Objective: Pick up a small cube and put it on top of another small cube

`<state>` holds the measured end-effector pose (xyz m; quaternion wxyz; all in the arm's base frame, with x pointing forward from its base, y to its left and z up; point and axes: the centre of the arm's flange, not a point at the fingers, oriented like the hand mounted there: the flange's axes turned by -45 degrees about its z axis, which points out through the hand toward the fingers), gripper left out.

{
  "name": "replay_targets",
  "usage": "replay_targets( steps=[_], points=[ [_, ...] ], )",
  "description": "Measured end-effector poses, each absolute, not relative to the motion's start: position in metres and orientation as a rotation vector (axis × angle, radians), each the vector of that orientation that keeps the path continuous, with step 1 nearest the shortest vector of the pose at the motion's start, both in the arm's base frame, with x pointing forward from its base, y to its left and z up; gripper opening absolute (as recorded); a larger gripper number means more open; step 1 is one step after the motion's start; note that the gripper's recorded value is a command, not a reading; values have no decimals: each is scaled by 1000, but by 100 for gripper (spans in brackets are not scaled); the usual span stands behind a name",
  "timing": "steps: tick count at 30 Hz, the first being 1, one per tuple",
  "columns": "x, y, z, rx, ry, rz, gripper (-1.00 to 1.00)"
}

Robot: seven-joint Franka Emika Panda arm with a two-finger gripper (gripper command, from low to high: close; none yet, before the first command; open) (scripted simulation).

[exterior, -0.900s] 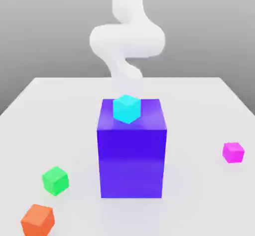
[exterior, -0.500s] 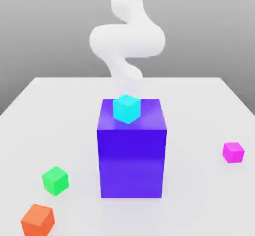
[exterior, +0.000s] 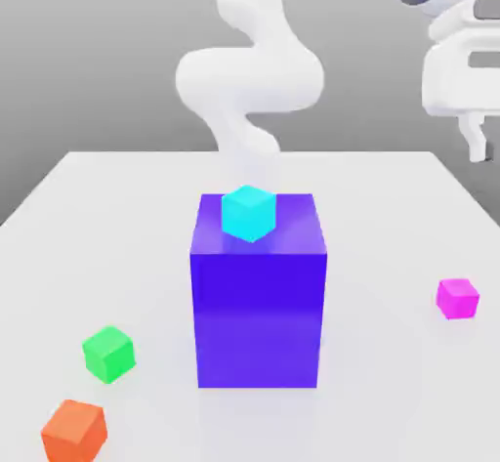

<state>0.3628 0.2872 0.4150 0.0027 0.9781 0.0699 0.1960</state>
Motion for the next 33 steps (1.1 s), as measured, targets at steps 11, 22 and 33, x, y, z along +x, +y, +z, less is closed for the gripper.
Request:
replay_targets(
  steps=[11, 22, 33],
  points=[
    [308, 329, 296, 3118, 205, 326, 0],
    [225, 345, 206, 3138, 166, 52, 0],
    [208, 347, 131, 3140, 156, 4, -100]
  ],
)
